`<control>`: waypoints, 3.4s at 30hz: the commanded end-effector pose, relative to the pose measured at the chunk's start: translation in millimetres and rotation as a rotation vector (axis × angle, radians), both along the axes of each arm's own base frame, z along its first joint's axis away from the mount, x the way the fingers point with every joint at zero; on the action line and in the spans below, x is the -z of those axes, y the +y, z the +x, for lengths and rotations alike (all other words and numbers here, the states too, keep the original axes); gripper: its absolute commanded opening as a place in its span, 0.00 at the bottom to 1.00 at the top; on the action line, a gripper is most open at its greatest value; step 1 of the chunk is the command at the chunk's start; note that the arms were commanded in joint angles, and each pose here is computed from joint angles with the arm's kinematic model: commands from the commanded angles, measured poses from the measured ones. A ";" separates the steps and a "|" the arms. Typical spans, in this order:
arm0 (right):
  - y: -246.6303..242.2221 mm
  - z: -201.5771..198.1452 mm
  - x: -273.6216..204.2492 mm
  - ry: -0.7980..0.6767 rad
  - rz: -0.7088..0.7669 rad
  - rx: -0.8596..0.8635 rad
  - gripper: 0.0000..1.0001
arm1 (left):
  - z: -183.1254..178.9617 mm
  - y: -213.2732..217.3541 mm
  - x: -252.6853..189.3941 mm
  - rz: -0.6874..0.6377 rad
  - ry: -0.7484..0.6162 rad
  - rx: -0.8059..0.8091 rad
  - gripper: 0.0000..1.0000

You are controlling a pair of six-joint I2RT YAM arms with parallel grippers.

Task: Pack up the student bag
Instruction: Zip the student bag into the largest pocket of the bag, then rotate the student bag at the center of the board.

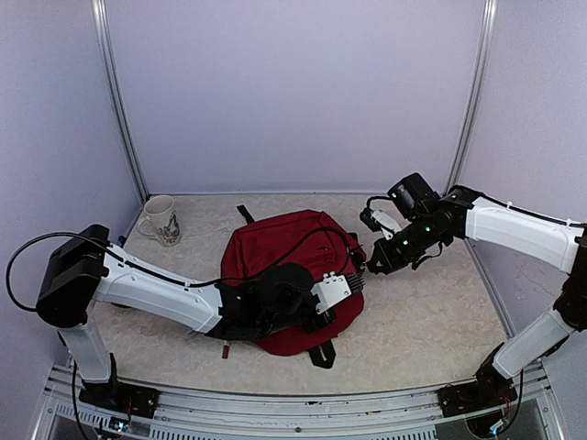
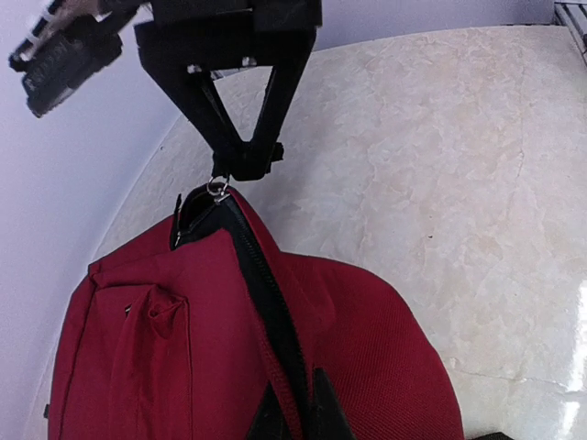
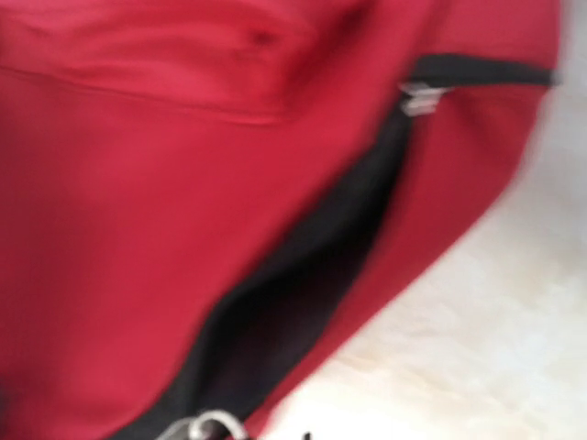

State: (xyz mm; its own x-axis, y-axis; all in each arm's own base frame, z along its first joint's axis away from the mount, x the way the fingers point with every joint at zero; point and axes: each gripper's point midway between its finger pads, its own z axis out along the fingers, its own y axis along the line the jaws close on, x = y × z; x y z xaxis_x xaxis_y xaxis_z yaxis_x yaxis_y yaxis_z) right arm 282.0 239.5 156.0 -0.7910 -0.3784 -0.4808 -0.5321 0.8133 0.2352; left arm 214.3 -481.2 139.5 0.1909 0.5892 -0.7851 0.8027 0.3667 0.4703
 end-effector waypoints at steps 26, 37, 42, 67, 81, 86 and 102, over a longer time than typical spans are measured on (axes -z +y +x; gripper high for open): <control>-71.4 103.5 45.2 -0.109 -0.248 0.162 0.00 | -155.9 51.1 -2.6 0.016 0.103 0.478 0.00; -39.3 36.8 -16.2 -0.087 0.129 0.085 0.49 | -127.1 26.9 -72.6 -0.135 0.076 0.379 0.93; -35.8 20.4 -2.9 -0.022 0.245 0.183 0.65 | -87.7 52.0 -125.7 -0.297 0.212 0.332 0.99; -35.3 48.2 81.8 0.132 0.369 0.325 0.00 | 118.6 169.8 26.0 -0.351 0.729 -0.425 0.81; -54.6 209.8 33.1 -0.054 0.165 0.224 0.00 | 7.7 5.1 73.5 -0.072 0.779 0.009 0.71; -45.2 217.0 12.6 -0.080 0.210 0.188 0.24 | -34.1 -60.6 32.7 -0.081 0.621 0.239 0.75; -66.4 85.0 14.9 0.020 0.137 0.345 0.93 | 267.8 153.9 1.5 -0.374 0.631 -0.648 0.99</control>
State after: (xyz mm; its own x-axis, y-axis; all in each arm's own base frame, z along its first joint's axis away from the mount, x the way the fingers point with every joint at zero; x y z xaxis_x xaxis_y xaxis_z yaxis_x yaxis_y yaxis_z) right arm 409.4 170.9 184.7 -0.7889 -0.0365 -0.6134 -0.3275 0.8696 0.3695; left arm 451.1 -376.9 207.6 -0.4417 0.1136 -0.8899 0.6427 0.7322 -0.2255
